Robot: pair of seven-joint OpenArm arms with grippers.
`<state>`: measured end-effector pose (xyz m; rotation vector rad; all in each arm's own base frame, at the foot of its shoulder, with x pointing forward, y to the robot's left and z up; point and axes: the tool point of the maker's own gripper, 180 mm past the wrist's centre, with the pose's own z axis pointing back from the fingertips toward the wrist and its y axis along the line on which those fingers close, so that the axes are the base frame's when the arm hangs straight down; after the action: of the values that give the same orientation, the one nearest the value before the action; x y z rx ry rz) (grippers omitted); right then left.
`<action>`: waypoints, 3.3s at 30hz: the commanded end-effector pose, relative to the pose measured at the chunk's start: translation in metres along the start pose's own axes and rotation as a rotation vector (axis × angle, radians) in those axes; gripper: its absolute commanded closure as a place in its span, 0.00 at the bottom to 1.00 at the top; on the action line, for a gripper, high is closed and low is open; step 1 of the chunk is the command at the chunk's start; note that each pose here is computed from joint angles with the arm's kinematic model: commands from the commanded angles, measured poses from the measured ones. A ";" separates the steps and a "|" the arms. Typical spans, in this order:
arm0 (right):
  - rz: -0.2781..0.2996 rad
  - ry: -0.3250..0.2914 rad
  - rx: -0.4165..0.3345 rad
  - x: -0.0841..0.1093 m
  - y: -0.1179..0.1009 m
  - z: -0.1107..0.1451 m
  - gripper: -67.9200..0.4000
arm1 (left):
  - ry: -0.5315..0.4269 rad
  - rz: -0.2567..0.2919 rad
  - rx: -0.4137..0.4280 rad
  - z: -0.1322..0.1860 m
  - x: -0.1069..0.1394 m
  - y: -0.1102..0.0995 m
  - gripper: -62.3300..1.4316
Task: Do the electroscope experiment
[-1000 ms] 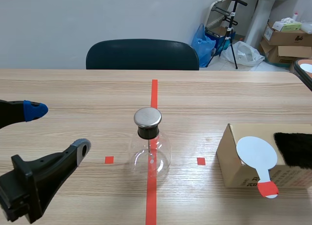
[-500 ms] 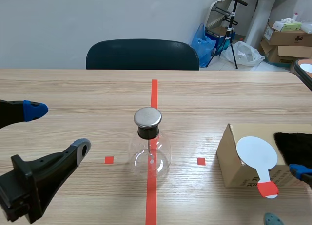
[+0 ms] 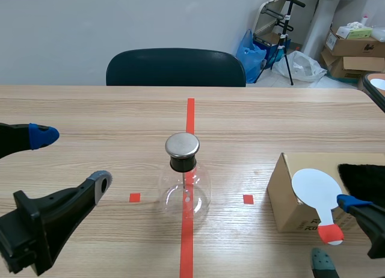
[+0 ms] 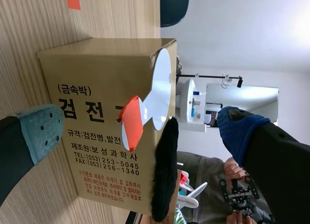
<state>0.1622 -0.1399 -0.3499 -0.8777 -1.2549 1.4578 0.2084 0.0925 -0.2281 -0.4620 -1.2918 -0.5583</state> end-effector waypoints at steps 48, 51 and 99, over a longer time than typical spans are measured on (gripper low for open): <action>0.031 -0.012 -0.043 -0.001 -0.008 -0.006 0.98 | -0.032 0.009 -0.007 0.000 0.007 -0.003 0.00; 0.031 -0.012 -0.043 -0.001 -0.008 -0.006 0.98 | -0.032 0.009 -0.007 0.000 0.007 -0.003 0.00; 0.031 -0.011 -0.042 -0.001 -0.008 -0.006 0.98 | -0.030 0.006 -0.007 0.000 0.007 -0.003 0.00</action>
<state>0.1653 -0.1383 -0.3490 -0.9022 -1.2776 1.4737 0.2084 0.0924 -0.2274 -0.4634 -1.2956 -0.5581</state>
